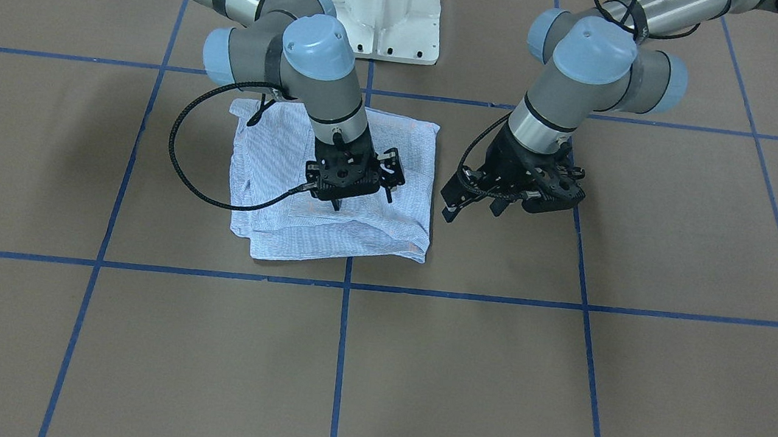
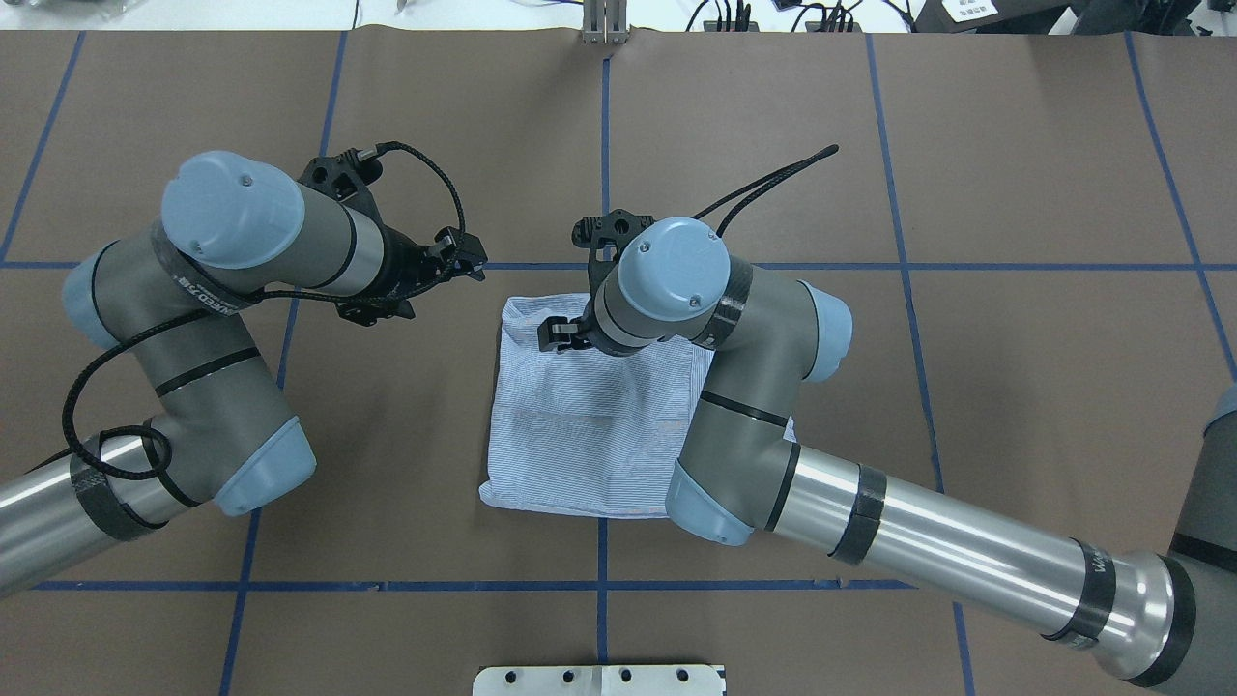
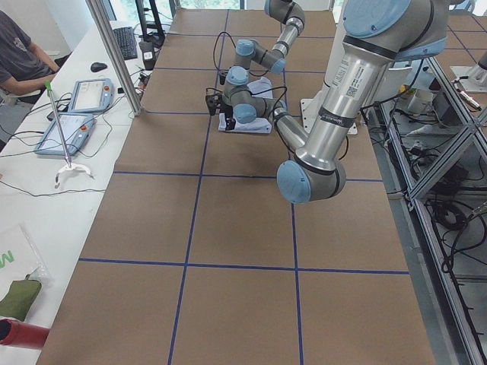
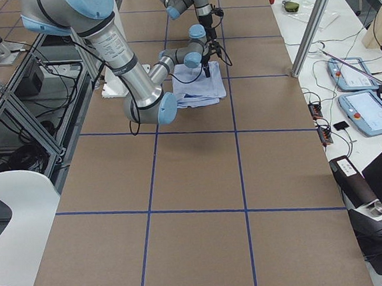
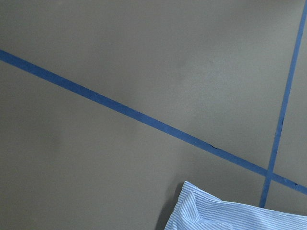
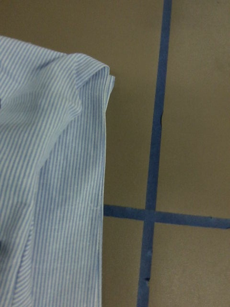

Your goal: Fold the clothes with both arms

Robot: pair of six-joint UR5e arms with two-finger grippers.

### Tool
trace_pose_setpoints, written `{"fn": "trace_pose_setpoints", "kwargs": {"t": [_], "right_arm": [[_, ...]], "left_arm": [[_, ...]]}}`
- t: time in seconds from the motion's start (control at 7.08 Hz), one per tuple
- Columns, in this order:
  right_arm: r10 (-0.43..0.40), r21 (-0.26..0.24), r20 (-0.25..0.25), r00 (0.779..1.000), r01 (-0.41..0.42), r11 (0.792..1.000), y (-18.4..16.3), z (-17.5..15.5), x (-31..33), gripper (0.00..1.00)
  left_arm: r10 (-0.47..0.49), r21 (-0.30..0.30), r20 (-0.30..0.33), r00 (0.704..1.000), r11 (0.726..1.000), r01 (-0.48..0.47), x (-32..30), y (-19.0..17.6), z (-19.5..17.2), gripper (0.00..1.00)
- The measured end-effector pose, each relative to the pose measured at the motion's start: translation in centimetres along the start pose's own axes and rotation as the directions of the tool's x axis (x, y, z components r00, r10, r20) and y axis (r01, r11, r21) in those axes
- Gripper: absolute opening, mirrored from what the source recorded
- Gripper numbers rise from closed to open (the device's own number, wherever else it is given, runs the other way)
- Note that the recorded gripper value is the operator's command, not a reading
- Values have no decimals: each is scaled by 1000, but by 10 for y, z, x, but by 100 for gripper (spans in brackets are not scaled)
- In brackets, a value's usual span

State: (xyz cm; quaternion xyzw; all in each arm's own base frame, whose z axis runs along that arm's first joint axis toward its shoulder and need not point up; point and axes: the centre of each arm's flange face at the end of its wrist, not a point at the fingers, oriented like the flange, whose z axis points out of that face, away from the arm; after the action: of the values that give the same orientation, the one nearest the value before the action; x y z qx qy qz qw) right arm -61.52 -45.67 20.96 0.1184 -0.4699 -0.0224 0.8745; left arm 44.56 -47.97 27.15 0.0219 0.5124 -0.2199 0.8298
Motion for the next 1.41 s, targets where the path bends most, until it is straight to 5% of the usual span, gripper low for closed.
{"fn": "trace_pose_setpoints", "kwargs": {"t": [0.71,1.13,1.41], "right_arm": [[23,45,-17,1000,-23,999,-40,4,-5,99],[69,71,-31,997,-67,995,-107,-52,27,100],[60,12,-132,989,-59,998,-154,-124,110,100]], "left_arm": [[17,13,-3,1000,1000,-17,-3,-15,-8,100],[199,39,51,979,979,-202,-76,-94,-52,100],[354,91,119,928,927,-365,-153,-167,-111,100]]}}
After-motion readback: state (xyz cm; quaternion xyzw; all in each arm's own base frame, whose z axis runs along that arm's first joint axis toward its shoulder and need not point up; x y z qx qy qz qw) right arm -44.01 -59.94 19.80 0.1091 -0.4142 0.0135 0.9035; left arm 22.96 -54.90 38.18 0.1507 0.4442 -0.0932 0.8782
